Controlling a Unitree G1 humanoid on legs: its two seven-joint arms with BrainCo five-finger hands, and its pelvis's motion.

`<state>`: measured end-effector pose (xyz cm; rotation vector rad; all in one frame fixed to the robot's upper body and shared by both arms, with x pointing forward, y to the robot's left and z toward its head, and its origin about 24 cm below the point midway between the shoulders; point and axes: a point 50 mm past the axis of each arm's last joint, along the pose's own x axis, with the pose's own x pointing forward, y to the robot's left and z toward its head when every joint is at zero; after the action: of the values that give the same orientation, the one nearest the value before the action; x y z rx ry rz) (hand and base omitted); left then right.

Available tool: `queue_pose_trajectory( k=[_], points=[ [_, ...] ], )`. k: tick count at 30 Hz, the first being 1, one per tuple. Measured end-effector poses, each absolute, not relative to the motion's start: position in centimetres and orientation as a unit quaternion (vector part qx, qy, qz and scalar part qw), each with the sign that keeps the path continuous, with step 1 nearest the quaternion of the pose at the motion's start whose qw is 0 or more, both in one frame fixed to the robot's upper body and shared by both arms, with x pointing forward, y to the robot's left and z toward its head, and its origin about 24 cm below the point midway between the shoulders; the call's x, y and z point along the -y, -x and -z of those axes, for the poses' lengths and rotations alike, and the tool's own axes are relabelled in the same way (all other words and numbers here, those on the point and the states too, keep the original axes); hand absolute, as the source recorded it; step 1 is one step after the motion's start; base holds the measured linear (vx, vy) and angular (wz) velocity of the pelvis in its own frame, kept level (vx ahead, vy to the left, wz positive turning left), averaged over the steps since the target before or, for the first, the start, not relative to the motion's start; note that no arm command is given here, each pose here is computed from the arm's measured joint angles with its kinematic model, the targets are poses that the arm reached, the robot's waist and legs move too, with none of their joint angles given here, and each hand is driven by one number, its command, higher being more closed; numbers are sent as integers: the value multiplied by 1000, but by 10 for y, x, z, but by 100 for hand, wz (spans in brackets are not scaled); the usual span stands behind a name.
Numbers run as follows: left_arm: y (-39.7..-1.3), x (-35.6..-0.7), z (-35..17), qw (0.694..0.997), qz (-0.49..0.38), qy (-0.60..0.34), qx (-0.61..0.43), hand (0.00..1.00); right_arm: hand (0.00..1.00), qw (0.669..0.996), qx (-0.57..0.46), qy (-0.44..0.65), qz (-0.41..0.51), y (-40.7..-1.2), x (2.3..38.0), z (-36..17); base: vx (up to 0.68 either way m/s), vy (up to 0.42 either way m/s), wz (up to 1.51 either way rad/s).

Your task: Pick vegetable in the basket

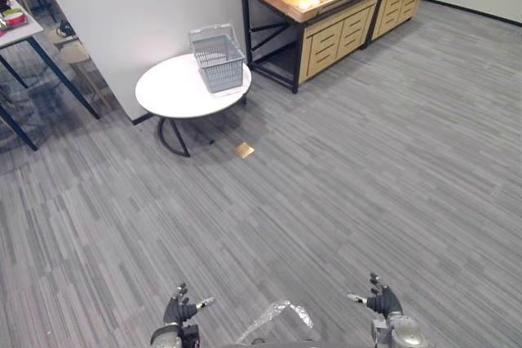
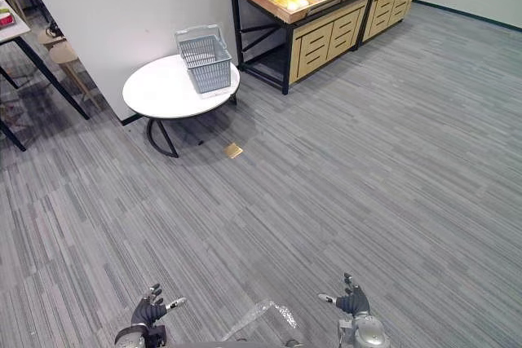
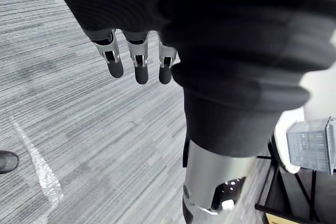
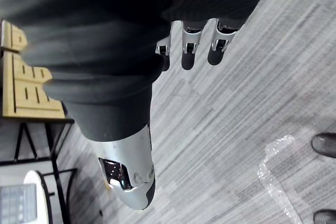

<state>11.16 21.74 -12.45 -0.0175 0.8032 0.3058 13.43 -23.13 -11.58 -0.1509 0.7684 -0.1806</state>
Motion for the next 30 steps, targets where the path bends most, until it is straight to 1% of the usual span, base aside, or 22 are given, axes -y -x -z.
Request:
queue_pose_trajectory(
  k=[1, 7, 12, 20, 25, 30],
  points=[
    [-118, -217, 120, 916, -144, 4, -375, 0, 0, 926, -359, 85, 81, -143, 232, 111, 101, -4, 15],
    [-125, -218, 112, 925, -142, 2, -352, 0, 0, 929, -343, 116, 71, -154, 235, 104, 76, 2, 8],
    [-125, -225, 109, 926, -153, 8, -344, 0, 0, 935, -327, 121, 73, -159, 236, 97, -21, -7, 0],
    [-116, -223, 112, 921, -159, 15, -357, 0, 0, 937, -310, 114, 114, -163, 248, 89, -98, -17, -5],
    [-126, -223, 104, 929, -158, 15, -333, 0, 0, 941, -288, 107, 139, -177, 253, 81, 63, 29, -14],
    [-132, -224, 99, 933, -166, 13, -319, 0, 0, 947, -271, 97, 143, -189, 252, 74, 144, 102, -16]
  ],
)
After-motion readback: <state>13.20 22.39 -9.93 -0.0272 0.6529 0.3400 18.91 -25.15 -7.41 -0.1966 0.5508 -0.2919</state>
